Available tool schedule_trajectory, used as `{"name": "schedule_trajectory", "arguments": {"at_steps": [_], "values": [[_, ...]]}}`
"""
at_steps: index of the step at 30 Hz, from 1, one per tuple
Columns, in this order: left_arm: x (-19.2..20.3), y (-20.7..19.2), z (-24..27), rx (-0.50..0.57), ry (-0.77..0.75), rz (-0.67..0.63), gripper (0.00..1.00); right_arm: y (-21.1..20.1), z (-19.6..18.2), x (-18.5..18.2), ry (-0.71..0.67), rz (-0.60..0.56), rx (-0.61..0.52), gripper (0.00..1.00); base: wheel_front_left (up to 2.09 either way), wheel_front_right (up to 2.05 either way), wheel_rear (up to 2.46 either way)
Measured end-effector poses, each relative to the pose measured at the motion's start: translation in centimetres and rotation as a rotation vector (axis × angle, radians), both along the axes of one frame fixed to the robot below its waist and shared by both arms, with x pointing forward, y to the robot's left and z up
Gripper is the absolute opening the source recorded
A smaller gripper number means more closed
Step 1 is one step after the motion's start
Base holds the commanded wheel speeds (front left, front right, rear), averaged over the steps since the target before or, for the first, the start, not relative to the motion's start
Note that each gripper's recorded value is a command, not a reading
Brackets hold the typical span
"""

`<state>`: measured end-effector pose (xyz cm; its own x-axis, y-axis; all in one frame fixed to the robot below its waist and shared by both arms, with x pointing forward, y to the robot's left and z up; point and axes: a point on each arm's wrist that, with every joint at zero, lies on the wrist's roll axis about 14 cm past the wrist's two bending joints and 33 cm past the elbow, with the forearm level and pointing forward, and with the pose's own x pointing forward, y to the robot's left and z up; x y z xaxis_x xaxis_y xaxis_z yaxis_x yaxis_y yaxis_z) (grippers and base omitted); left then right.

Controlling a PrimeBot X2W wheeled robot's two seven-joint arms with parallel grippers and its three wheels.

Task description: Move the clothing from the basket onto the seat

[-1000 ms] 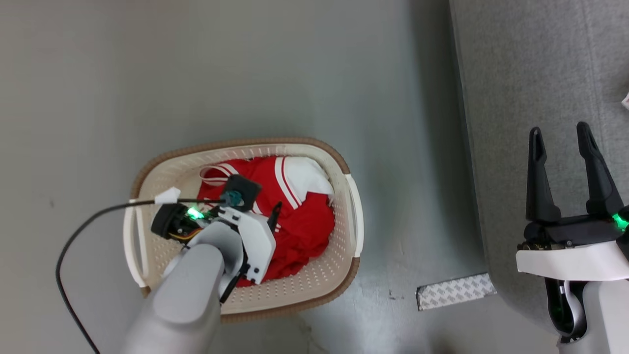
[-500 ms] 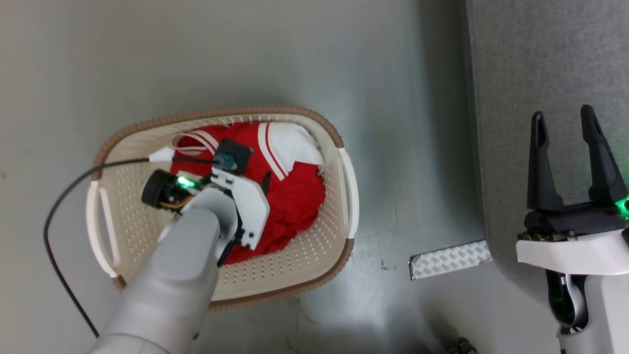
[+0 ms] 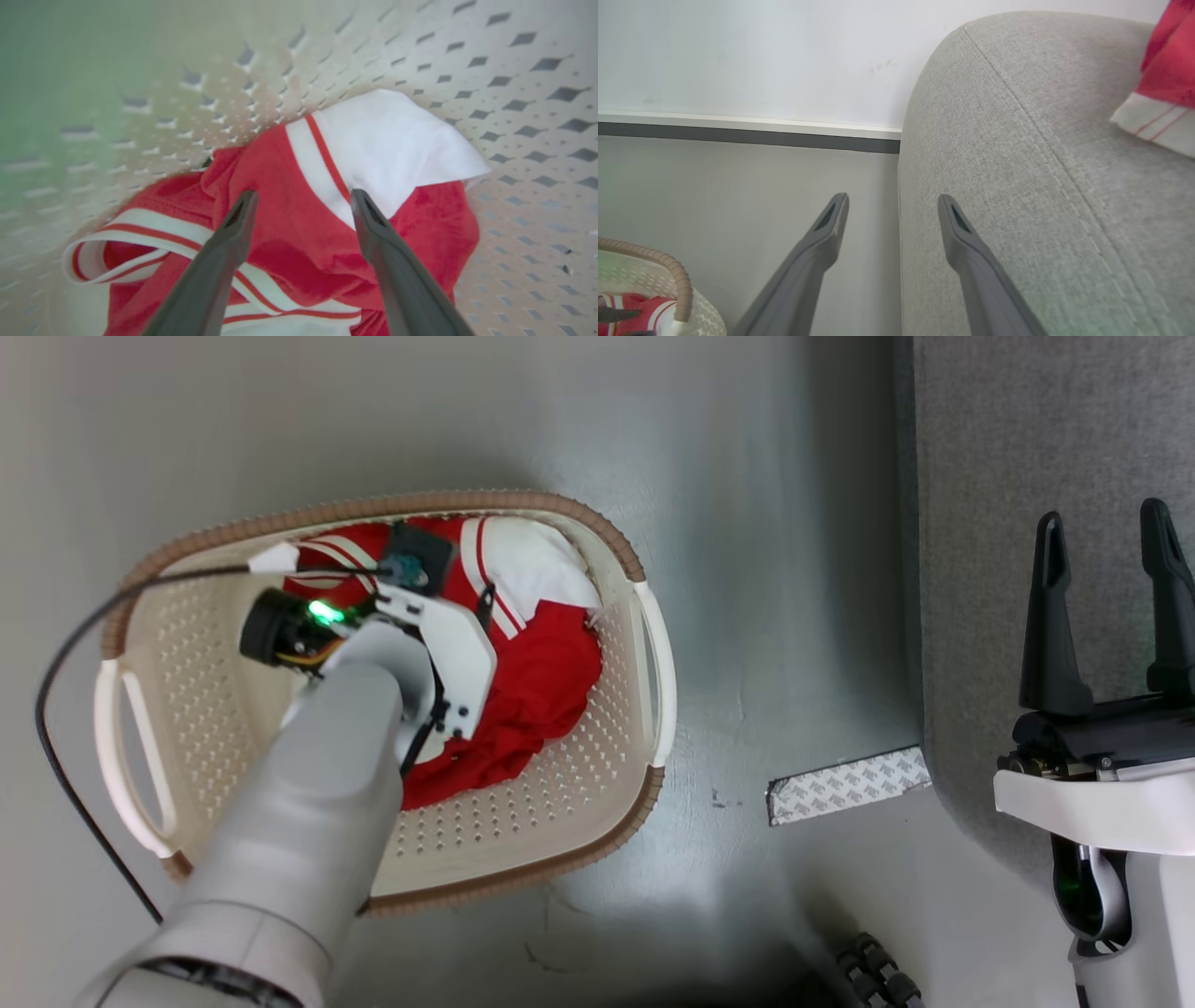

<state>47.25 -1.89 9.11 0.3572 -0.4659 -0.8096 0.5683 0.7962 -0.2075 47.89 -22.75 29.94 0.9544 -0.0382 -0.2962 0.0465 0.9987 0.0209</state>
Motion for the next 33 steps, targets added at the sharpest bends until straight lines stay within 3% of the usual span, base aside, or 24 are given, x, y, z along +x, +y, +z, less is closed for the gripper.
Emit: {"name": "schedule_trajectory", "arguments": {"at_steps": [33], "values": [[-1.4, -0.1, -2.4, 0.010, 0.039, -0.020, 1.00, -0.6, -1.2, 0.0, 0.015, -0.007, -0.024, 1.00, 0.00, 0.00, 0.00]]}}
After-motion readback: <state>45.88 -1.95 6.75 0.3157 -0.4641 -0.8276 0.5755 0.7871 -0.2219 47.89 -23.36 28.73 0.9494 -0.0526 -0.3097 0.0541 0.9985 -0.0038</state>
